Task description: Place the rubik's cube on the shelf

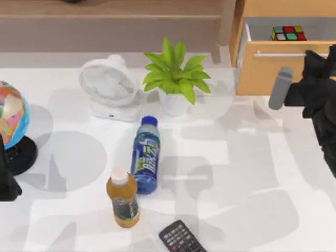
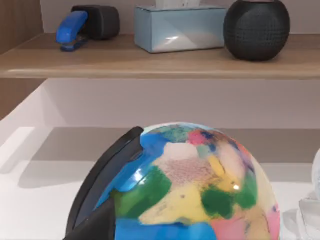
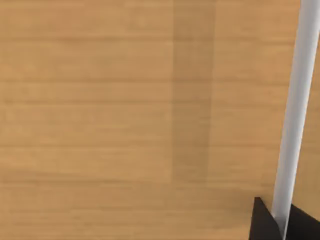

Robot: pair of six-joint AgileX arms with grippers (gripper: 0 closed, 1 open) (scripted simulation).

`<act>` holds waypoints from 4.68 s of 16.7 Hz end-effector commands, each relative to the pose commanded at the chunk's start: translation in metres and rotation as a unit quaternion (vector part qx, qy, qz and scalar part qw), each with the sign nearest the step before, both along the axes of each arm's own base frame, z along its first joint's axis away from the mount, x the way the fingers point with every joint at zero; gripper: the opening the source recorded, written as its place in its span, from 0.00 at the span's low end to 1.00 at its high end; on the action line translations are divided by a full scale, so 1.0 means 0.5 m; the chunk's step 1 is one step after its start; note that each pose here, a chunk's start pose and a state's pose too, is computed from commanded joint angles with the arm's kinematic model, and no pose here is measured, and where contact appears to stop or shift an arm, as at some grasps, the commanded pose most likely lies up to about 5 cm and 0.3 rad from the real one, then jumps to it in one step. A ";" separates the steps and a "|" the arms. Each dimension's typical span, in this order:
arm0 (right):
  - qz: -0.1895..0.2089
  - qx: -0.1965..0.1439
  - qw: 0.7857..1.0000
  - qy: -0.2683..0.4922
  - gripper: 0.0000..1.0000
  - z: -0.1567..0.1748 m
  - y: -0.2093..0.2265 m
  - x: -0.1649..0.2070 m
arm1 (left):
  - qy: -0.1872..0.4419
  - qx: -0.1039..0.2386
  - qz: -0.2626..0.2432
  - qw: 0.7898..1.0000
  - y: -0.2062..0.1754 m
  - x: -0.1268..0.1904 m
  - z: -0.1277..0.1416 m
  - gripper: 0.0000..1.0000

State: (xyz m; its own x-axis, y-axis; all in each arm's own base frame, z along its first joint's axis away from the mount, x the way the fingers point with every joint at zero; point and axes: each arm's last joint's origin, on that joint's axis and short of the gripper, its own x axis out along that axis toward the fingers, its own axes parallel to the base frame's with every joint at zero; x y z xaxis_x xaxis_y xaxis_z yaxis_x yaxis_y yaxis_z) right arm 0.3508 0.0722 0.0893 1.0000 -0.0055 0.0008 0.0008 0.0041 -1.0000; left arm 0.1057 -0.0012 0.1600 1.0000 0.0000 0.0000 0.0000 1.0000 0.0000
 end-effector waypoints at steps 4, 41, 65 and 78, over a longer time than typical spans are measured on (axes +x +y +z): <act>-0.001 -0.001 1.000 0.008 0.00 -0.006 -0.002 -0.076 | 0.000 0.000 0.000 1.000 0.000 0.000 0.000 1.00; -0.002 -0.002 1.000 0.006 1.00 -0.005 -0.002 -0.216 | 0.000 0.000 0.000 1.000 0.000 0.000 0.000 1.00; 0.155 0.114 0.979 0.066 1.00 0.039 0.139 -0.198 | 0.000 0.000 0.000 1.000 0.000 0.000 0.000 1.00; -0.014 0.418 0.843 0.338 1.00 0.303 0.184 0.103 | 0.000 0.000 0.000 1.000 0.000 0.000 0.000 1.00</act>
State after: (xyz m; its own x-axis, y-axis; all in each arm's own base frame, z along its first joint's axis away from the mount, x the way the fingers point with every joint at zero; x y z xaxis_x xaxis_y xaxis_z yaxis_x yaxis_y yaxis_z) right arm 0.4021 0.1641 0.2409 0.7704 0.2547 -0.5845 -0.5556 0.7178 -0.4195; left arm 0.1057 -0.0012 0.1600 1.0000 0.0000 0.0000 0.0000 1.0000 0.0000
